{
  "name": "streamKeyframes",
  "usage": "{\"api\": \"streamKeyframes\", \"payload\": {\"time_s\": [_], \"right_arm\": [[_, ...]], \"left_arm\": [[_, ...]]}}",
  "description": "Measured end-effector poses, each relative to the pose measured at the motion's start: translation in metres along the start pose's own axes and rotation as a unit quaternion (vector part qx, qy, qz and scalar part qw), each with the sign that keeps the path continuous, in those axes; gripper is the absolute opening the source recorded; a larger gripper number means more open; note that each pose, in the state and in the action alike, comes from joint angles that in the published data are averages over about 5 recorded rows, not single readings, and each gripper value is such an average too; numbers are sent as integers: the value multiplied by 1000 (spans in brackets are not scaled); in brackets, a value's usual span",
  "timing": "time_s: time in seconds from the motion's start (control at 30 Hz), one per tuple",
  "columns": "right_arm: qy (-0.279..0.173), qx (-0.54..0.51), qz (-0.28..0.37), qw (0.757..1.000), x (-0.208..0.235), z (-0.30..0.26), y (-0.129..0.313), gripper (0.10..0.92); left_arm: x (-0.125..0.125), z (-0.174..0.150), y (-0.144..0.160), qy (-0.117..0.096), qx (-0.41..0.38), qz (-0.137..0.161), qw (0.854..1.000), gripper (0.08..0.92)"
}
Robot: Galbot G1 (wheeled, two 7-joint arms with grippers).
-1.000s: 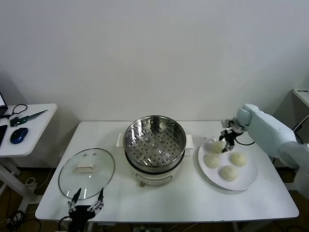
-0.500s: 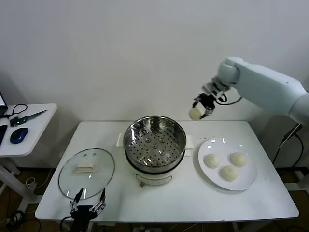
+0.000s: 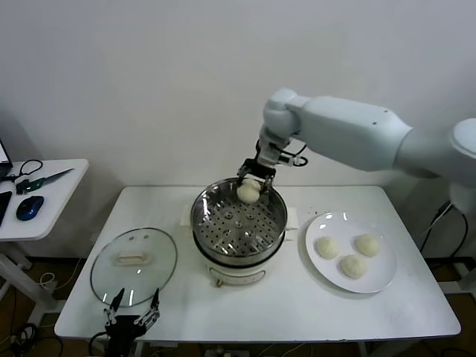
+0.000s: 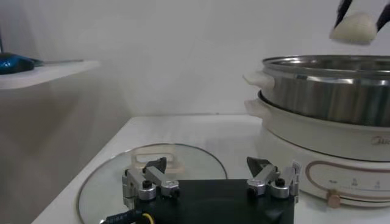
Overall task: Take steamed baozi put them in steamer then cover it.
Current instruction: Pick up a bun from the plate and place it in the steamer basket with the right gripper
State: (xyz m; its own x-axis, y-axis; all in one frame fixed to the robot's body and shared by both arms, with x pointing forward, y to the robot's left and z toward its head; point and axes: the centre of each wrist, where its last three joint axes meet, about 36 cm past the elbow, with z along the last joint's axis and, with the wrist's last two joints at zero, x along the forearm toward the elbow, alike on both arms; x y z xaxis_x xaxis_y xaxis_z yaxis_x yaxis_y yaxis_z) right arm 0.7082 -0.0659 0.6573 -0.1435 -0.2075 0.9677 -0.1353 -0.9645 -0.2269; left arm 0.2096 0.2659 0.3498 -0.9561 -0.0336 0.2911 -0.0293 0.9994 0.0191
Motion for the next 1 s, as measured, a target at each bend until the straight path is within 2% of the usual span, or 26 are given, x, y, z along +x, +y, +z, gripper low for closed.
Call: {"api": "streamKeyframes", "payload": {"time_s": [0.5, 0.77, 1.0], "right_arm": [[6, 32, -14, 999, -53, 9, -10, 651], [6, 26, -10, 1000, -62, 16, -8, 810], [2, 7, -3, 1000, -42, 22, -4, 823]], "left_arm": [[-1, 4, -3, 3, 7, -2, 1000, 823], [-1, 3, -3, 2, 11, -5, 1000, 823], [-1, 1, -3, 1, 13, -5, 1000, 823]]}}
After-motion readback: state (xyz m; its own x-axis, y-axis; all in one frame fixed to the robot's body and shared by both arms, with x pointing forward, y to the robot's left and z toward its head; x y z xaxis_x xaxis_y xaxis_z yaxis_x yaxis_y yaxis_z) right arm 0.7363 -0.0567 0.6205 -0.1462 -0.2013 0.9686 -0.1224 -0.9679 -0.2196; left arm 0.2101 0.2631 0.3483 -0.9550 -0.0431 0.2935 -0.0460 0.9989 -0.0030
